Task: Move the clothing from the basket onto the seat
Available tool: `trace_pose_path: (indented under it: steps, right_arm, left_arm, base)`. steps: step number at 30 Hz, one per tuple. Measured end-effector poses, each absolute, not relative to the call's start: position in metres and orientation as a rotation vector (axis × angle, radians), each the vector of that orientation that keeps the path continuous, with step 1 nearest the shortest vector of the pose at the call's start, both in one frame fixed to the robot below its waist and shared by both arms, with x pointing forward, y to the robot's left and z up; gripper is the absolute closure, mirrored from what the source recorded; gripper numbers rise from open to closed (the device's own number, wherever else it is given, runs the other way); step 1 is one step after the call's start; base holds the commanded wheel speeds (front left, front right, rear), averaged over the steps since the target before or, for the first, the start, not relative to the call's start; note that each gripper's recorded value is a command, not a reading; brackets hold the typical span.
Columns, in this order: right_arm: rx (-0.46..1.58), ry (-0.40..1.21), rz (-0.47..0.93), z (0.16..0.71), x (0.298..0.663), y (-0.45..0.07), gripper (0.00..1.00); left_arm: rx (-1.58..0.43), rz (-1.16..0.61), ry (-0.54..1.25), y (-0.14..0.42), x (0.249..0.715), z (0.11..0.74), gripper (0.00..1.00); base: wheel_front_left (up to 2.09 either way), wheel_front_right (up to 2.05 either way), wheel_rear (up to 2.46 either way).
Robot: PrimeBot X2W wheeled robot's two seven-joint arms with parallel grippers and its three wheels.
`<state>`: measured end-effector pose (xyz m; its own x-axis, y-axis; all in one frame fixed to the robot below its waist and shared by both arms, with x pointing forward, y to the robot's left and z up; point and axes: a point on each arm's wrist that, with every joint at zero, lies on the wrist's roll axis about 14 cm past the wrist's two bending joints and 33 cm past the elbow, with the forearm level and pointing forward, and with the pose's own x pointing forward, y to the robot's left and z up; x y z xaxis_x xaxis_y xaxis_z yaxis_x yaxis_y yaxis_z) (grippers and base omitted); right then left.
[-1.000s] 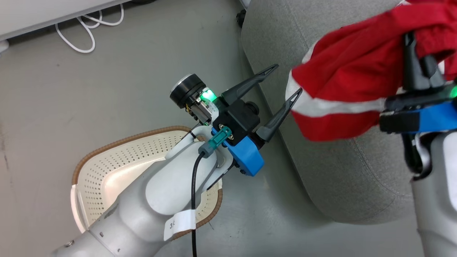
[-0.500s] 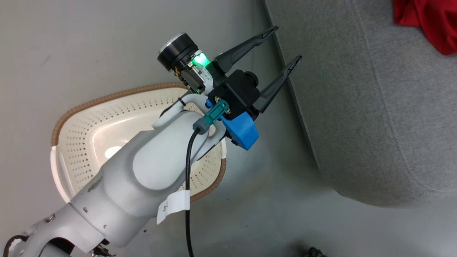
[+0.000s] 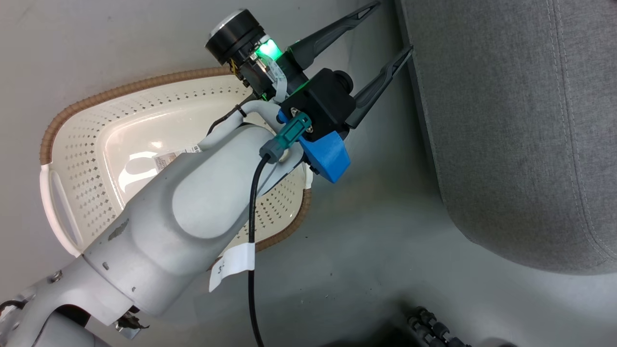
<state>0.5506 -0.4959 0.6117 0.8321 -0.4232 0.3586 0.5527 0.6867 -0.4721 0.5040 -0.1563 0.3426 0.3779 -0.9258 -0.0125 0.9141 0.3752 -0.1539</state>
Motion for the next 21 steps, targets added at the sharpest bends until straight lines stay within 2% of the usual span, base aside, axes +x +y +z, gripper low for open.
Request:
trace_pose_path:
  steps: [13,21]
  right_arm:
    - [-0.448,-0.03,-0.565,0.504,0.536,-0.487,1.0]
    - [-0.387,0.062,-0.574,0.467,0.519,-0.482,1.0]
  left_arm:
    - [-0.131,-1.179,0.112,-0.155,0.505,0.336,0.0]
    - [-0.122,-1.165,0.101,-0.151,0.51,0.344,0.0]
  base:
    - [0.0,0.0,0.0]
    - [0.0,0.0,0.0]
